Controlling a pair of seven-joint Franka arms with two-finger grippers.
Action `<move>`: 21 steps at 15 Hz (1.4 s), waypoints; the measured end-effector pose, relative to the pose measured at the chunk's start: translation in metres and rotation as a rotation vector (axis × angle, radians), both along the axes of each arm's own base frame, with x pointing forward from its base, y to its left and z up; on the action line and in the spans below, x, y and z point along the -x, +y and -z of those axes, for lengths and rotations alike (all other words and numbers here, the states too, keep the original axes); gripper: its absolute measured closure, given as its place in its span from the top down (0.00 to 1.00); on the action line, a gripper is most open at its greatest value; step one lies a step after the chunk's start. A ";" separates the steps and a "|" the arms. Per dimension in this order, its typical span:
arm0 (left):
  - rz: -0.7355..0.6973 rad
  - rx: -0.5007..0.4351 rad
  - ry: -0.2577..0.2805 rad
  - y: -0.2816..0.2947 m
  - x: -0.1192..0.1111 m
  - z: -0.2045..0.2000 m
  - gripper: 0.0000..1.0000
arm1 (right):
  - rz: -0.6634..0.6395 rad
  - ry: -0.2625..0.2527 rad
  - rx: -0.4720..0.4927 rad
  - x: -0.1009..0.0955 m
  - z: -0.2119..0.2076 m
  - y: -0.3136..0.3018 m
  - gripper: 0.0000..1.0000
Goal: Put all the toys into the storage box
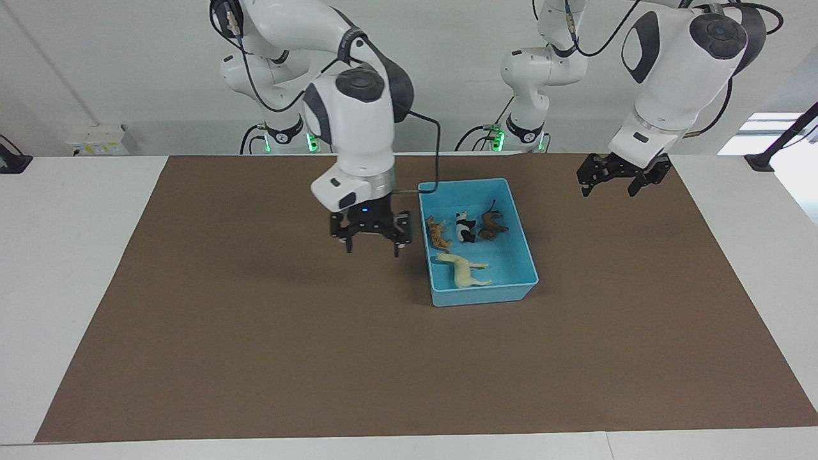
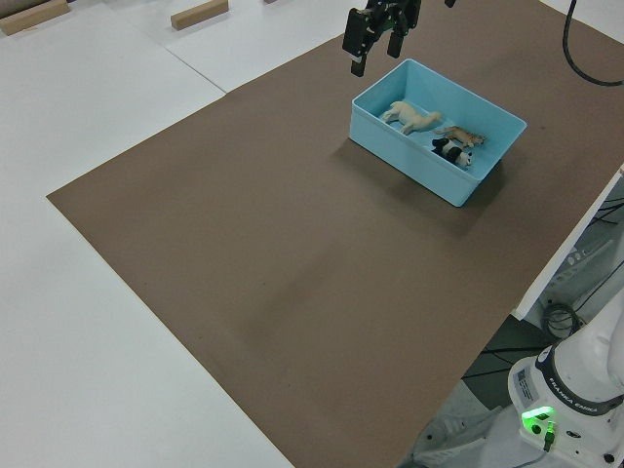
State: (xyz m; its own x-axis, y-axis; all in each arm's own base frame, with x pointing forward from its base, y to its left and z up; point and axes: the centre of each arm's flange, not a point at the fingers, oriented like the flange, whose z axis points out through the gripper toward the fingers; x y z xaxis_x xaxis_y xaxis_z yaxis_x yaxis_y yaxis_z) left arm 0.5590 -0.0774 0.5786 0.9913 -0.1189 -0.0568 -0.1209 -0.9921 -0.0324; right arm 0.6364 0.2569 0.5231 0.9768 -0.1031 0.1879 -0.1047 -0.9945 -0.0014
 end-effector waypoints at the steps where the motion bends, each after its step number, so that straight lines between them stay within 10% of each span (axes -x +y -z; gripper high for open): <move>1: 0.000 0.000 -0.001 0.000 0.000 0.000 1.00 | -0.015 -0.004 0.010 -0.008 -0.010 -0.033 1.00; 7: -0.001 0.014 -0.003 -0.002 0.000 -0.001 1.00 | -0.046 0.076 0.058 -0.012 -0.048 -0.190 1.00; 13: -0.002 0.023 -0.006 -0.002 -0.001 -0.001 1.00 | -0.110 0.265 0.044 0.059 -0.106 -0.280 1.00; 21: -0.002 0.025 -0.018 -0.002 -0.002 -0.002 1.00 | -0.062 0.158 0.051 0.089 -0.085 -0.314 1.00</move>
State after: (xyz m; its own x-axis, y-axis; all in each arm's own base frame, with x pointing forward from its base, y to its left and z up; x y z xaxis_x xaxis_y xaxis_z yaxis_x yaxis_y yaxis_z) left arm 0.5608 -0.0798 0.5806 0.9923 -0.1180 -0.0363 -0.1184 -0.9929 -0.0099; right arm 0.5474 -0.0572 0.6081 0.9987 -0.0365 0.0351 -0.0386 -0.9974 0.0612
